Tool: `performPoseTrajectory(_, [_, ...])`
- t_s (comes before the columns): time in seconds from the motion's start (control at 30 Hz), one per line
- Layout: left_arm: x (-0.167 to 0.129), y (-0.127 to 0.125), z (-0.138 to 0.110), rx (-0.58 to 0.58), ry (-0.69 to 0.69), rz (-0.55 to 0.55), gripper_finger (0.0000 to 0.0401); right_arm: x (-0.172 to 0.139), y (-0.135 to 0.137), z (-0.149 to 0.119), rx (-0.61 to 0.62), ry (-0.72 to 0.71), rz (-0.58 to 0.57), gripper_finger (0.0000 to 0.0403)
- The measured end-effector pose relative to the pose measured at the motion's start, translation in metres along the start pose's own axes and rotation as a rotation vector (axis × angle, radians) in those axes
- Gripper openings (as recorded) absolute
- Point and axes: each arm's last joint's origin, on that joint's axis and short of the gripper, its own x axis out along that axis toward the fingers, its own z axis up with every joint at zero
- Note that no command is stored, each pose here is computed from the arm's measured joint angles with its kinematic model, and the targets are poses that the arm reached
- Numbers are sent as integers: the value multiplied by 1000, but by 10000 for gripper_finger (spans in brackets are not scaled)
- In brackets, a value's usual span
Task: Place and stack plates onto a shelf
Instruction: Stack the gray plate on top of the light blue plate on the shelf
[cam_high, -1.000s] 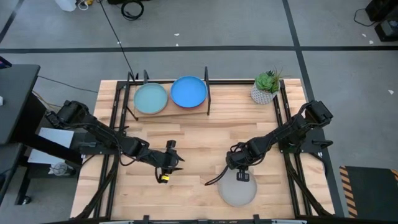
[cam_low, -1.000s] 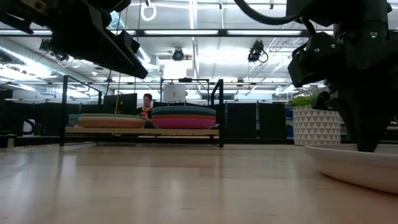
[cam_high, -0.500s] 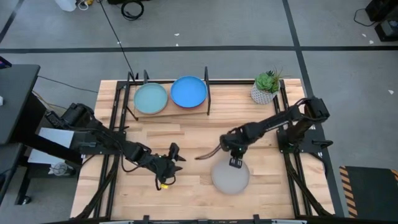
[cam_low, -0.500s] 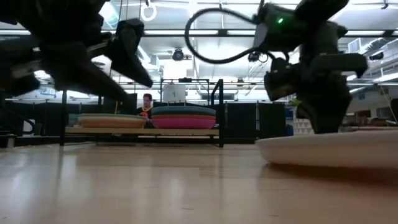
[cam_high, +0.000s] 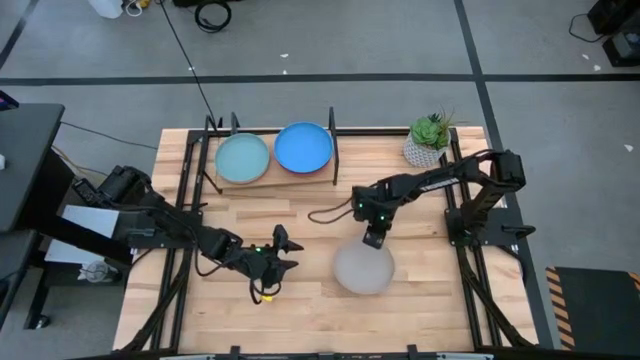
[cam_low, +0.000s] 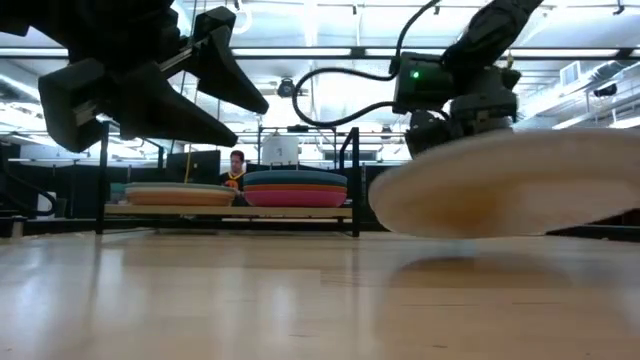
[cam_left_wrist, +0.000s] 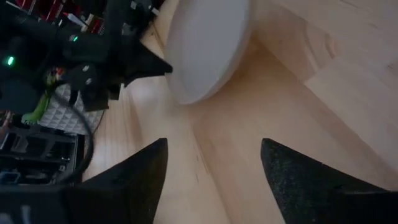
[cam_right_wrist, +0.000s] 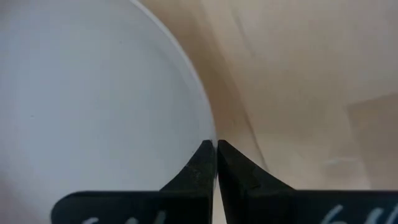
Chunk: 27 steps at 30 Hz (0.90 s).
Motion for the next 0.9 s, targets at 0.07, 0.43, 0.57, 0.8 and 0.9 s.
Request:
performPoseTrajectory(0.07, [2, -2, 0, 18, -2, 0, 276, -3, -5, 3, 21, 1, 32, 13])
performPoseTrajectory(0.43, [32, -17, 7, 141, -143, 106, 283, -12, -17, 14, 42, -50, 146, 13])
performPoseTrajectory(0.57, [49, -10, 6, 89, -161, 168, 283, -14, -18, 16, 64, -63, 160, 14])
performPoseTrajectory(0.8, [78, -9, 17, 167, -147, 157, 283, -14, -18, 16, 81, -56, 178, 14])
performPoseTrajectory(0.9, [85, -8, 25, 192, -148, 167, 282, -14, -17, 17, 82, -65, 182, 15])
